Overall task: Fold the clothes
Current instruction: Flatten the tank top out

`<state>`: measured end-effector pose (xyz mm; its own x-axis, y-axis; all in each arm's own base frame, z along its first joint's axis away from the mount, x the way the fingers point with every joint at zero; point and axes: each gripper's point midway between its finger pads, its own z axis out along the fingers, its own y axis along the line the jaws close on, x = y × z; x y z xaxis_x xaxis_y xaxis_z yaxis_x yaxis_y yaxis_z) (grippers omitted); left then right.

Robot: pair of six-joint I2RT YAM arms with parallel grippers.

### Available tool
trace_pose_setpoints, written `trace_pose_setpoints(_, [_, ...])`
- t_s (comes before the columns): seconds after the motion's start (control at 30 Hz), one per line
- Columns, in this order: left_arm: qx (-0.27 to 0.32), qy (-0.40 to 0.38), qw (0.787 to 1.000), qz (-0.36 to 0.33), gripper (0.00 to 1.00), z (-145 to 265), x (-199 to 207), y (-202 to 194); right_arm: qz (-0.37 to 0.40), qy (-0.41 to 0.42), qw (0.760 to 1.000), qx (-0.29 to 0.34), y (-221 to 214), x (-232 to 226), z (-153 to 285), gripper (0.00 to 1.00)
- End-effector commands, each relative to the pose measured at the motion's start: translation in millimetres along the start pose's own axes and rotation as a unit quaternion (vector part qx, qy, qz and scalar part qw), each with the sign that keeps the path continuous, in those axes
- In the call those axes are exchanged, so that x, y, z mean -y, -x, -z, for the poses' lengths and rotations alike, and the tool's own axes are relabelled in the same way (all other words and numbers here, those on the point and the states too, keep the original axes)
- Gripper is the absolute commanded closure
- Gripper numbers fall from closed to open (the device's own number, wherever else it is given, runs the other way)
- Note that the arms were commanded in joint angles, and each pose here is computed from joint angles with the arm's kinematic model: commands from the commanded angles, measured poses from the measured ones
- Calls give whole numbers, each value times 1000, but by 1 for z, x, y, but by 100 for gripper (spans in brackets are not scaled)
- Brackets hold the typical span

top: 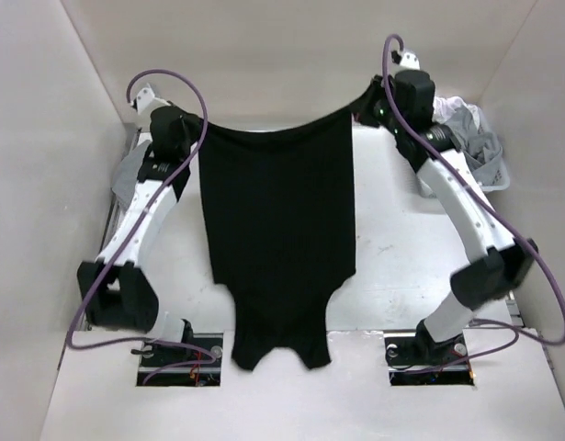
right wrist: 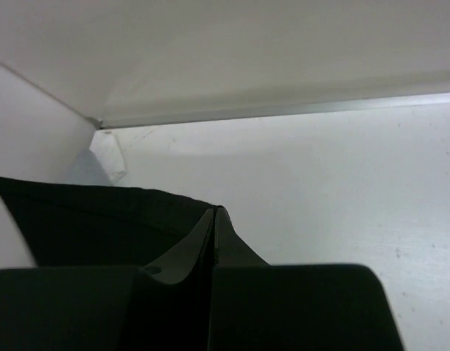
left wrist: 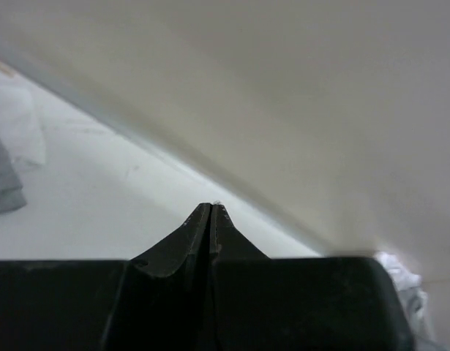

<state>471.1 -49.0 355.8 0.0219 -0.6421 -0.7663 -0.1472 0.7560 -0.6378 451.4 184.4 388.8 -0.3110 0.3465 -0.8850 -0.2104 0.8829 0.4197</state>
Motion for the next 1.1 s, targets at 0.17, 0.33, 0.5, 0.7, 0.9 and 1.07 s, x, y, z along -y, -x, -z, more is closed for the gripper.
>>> trace_pose_setpoints(0.17, [123,-132,983,36,100,29,112,140,-6,96,984,147,155,-67,49,100])
trace_pose_setpoints(0.33, [149,-158,976,35,100,56,129,169,-5,111,977,181,184,-80,90,100])
trace_pose_setpoints(0.5, [138,-150,978,36,100,74,110,148,-5,88,984,155,153,-63,95,100])
trace_pose_setpoints(0.7, [88,-101,990,37,100,93,44,74,-14,50,993,111,46,-24,113,100])
trace_pose_setpoints(0.9, [12,-46,999,24,100,143,-49,-26,-26,41,999,15,-119,2,158,100])
trace_pose_setpoints(1.07, [-57,12,998,-5,100,195,-122,-86,-53,53,990,-116,-250,13,196,100])
